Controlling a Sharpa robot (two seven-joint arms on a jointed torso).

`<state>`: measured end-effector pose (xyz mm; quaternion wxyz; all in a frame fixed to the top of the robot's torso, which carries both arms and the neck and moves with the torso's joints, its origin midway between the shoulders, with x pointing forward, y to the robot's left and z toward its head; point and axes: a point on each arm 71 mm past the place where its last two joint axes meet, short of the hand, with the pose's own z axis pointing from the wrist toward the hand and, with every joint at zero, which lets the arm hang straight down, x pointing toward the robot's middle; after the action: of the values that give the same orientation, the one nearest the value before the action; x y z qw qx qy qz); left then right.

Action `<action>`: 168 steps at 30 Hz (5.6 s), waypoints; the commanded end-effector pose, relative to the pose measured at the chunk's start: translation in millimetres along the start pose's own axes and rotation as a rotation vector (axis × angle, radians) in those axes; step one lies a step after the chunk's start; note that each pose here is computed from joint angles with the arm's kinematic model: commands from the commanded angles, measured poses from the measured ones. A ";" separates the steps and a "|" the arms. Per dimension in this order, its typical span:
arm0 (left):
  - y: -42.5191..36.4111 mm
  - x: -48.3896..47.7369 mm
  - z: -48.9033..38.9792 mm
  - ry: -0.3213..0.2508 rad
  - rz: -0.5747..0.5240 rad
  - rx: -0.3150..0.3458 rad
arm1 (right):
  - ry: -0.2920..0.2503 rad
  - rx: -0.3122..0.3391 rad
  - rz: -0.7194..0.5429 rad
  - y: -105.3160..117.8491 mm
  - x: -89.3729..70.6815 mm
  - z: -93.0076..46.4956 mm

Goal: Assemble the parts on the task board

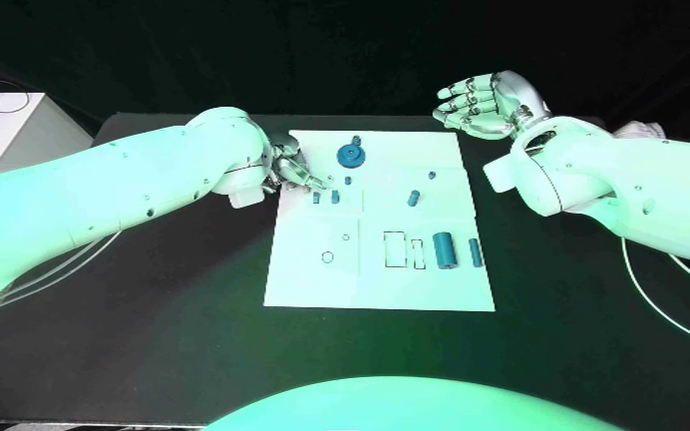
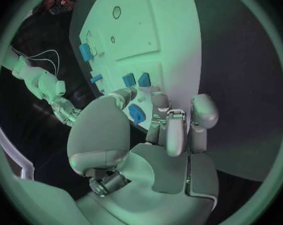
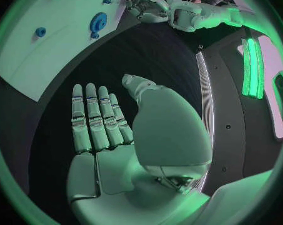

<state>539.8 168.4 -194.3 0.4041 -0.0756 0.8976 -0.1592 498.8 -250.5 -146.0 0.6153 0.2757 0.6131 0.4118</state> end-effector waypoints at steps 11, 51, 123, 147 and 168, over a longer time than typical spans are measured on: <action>-12.6 -15.4 -13.2 -0.113 -0.215 0.244 | 0.003 -0.015 0.003 -0.1 -1.0 -0.2; -49.9 20.5 15.4 -0.286 0.284 0.525 | 0.002 -0.010 0.003 -4.2 -4.5 3.5; -57.4 18.2 23.9 -0.312 0.294 0.506 | 0.030 -0.005 0.010 -2.2 0.7 2.9; -23.7 0.0 -7.9 -0.249 0.140 0.508 | 0.026 0.007 0.006 -5.8 -4.2 2.1; -15.4 -1.9 2.5 -0.262 0.188 0.443 | 0.032 0.006 0.005 -5.6 -3.4 2.5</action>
<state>542.9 155.2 -188.9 0.5360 0.0731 0.7832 -0.3066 502.7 -257.1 -148.6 0.6067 0.2778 0.6205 0.4120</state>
